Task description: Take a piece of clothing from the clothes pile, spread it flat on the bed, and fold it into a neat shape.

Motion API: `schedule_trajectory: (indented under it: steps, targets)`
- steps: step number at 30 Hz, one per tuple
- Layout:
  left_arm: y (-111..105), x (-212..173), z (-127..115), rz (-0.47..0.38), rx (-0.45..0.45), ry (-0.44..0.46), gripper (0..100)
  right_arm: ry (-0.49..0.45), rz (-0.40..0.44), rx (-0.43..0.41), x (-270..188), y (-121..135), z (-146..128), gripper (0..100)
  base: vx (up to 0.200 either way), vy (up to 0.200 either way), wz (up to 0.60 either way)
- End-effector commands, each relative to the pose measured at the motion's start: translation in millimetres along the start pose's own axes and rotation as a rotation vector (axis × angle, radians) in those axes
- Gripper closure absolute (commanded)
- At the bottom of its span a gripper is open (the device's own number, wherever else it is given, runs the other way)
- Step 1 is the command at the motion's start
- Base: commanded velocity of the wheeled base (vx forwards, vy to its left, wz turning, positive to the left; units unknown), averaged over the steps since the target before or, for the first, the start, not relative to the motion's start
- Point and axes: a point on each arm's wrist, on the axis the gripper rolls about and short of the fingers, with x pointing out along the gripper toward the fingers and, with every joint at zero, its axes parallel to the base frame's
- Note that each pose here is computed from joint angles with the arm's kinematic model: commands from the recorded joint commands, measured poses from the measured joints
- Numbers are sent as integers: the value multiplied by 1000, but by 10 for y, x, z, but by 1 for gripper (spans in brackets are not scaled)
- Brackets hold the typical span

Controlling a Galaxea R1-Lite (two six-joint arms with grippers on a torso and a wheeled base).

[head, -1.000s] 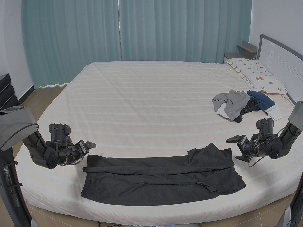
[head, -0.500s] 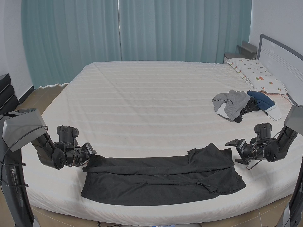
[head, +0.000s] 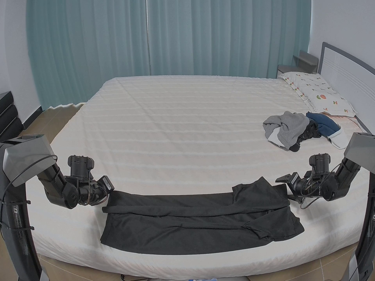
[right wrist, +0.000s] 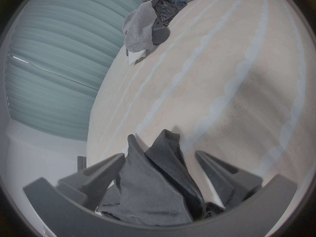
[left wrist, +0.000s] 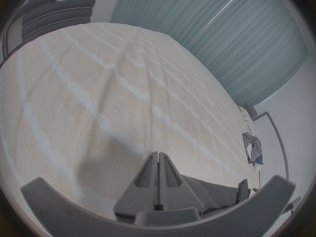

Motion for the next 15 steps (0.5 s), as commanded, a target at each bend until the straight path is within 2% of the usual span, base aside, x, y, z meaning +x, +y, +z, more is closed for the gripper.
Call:
schedule_trajectory:
  steps: [1, 11, 15]
  targets:
    - [8, -4, -9, 3, -1, 3, 100, 1, -14, -2, 61, -27, -21, 100, 0, 0, 0]
    - [23, -6, -1, 7, 0, 3, 100, -36, -7, -1, 61, 11, 50, 100, 0, 0, 0]
    - [33, -26, 62, 5, -7, -16, 100, -84, 36, -12, 38, 28, 96, 100, 0, 0, 0]
